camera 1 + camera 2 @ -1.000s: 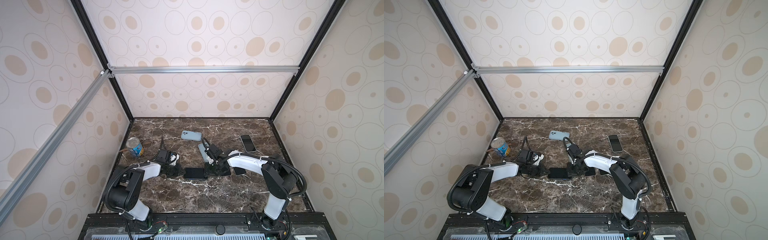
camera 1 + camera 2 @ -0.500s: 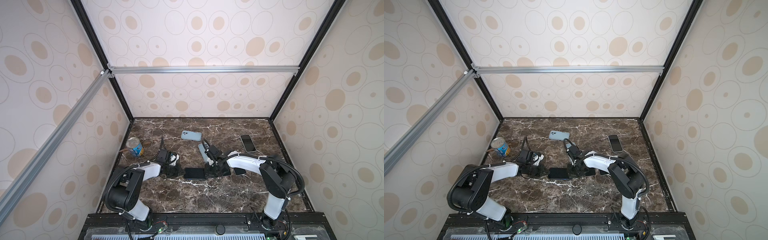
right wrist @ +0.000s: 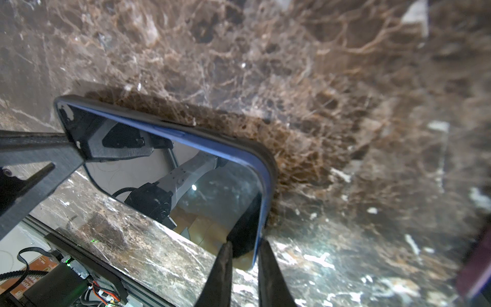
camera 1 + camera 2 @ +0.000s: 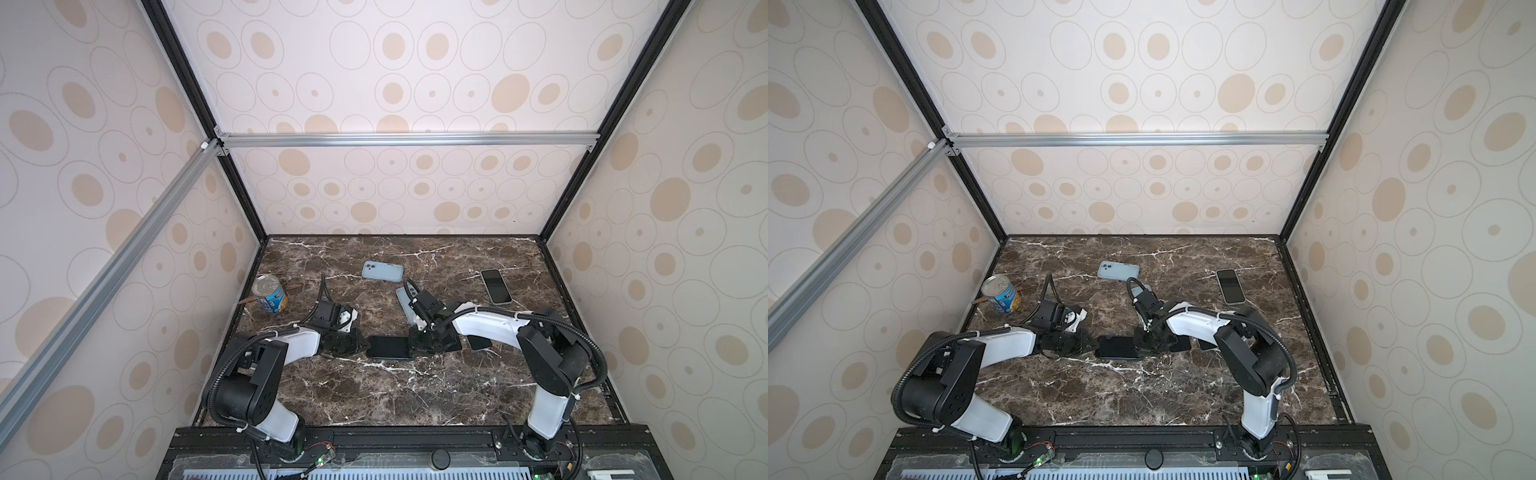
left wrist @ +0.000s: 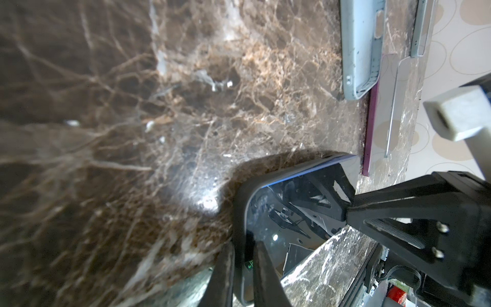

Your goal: Put the phone into the phone case

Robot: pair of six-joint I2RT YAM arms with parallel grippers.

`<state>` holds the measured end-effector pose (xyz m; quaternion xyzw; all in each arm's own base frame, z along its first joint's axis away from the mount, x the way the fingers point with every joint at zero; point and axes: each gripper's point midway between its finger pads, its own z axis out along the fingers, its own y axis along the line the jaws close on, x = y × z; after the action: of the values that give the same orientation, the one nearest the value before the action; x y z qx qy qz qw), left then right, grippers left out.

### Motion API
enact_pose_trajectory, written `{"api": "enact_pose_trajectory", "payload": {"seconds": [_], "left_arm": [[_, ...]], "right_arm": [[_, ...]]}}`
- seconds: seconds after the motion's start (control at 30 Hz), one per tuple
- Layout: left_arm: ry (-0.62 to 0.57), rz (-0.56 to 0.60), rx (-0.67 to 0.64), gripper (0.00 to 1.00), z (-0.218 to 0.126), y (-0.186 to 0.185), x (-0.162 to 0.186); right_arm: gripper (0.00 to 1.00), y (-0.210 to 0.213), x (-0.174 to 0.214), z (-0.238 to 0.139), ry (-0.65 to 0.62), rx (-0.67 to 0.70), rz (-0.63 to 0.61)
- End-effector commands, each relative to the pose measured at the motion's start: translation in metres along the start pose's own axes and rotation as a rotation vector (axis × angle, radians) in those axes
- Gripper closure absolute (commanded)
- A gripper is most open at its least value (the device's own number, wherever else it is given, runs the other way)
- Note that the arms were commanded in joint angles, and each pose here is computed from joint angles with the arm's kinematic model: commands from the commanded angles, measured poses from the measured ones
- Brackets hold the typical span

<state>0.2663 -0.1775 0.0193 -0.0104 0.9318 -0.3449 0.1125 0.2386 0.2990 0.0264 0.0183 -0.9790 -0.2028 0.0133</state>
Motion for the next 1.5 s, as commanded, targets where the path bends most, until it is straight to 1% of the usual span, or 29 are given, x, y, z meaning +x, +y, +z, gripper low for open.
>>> {"api": "enact_pose_trajectory", "payload": {"seconds": [0.0,0.17,0.23,0.43,0.77,1.0,1.23,1.37,1.47], "left_arm": [[0.064,-0.032,-0.031,0.84,0.004,0.008,0.021],[0.066,-0.032,-0.037,0.84,0.004,0.01,0.021],[0.064,-0.031,-0.04,0.84,0.004,0.01,0.02],[0.066,-0.033,-0.041,0.84,0.005,0.011,0.02],[0.067,-0.033,-0.043,0.84,0.005,0.011,0.021],[0.076,-0.039,-0.049,0.84,0.006,0.014,0.023],[0.075,-0.038,-0.055,0.84,0.006,0.014,0.023],[0.073,-0.039,-0.058,0.85,0.006,0.015,0.022],[0.059,-0.032,-0.06,0.85,0.003,0.012,0.018]], "right_arm": [[0.86,-0.024,0.027,0.04,0.112,0.087,-0.012],[0.88,-0.038,0.039,0.047,0.169,0.162,-0.041],[0.91,-0.046,0.046,0.053,0.196,0.197,-0.051],[0.91,-0.067,0.06,0.069,0.26,0.272,-0.054],[0.91,-0.074,0.055,0.075,0.253,0.313,-0.073],[0.91,-0.083,0.061,0.089,0.287,0.331,-0.062],[0.91,-0.09,0.063,0.095,0.296,0.354,-0.068],[0.91,-0.088,0.061,0.094,0.293,0.353,-0.074],[0.91,-0.077,0.054,0.083,0.257,0.336,-0.089]]}}
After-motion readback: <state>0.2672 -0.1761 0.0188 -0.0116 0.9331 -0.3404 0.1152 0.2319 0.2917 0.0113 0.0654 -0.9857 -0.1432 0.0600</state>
